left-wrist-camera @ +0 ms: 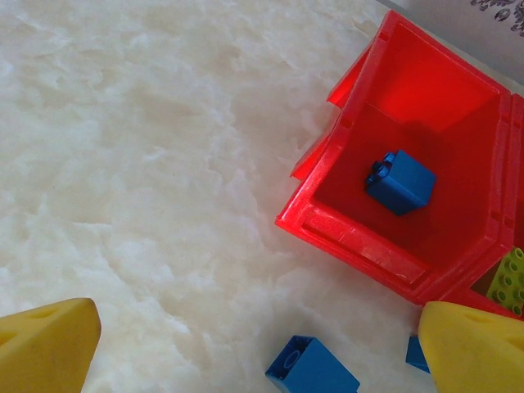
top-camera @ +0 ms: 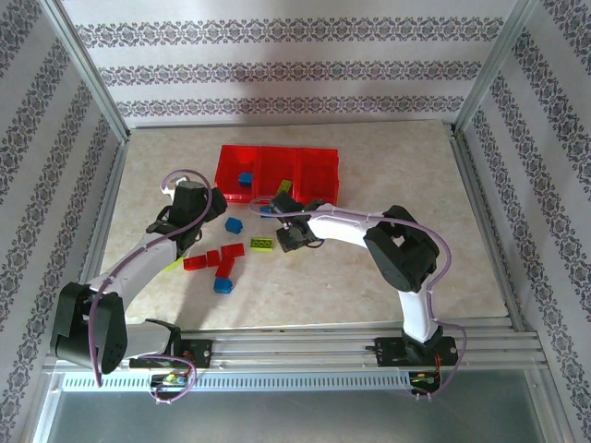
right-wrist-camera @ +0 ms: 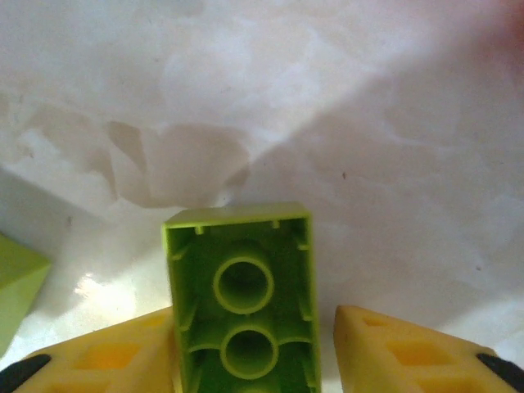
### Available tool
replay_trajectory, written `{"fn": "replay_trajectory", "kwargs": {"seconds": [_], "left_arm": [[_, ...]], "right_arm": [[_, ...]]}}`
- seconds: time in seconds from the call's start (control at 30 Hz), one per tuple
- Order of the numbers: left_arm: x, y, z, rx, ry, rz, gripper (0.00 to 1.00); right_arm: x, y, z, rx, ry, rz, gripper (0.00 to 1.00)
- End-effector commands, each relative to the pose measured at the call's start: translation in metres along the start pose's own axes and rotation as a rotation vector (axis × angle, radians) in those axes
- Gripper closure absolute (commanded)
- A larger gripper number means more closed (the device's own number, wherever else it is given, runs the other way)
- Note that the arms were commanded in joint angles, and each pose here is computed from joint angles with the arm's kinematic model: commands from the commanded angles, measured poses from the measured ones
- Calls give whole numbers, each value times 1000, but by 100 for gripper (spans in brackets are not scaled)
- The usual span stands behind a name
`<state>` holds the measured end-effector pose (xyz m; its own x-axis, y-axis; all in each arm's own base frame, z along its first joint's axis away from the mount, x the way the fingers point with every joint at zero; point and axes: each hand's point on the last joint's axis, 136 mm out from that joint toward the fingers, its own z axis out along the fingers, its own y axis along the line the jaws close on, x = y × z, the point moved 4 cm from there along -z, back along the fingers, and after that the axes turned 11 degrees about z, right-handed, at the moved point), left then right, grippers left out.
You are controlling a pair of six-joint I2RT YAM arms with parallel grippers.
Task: Sort the legos into containers by color
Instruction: Pick up the lego from the center of the table, then place the lego in the container.
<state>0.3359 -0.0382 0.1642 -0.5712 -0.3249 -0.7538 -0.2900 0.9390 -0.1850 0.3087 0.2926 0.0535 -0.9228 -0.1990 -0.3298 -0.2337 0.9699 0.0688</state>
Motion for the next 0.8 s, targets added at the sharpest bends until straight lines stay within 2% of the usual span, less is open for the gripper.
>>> {"fn": "replay_trajectory", "kwargs": {"seconds": [0.0,0.23,0.57,0.77], "left_arm": [[-7,2,-2,10,-35,-36,0],[-9,5,-3,8,-38,-42,0],[-7,7,-3,9,-35,-45,0],[-7,8,-2,12,-32,-43,0]], "right_arm": [[8,-5,3,25,33,5,57],[-6,-1,-17,-3,-15,24,72],[-67,5,-69,-81,-186,77,77],[-109,6,-86,-93,-283,87,78]]}}
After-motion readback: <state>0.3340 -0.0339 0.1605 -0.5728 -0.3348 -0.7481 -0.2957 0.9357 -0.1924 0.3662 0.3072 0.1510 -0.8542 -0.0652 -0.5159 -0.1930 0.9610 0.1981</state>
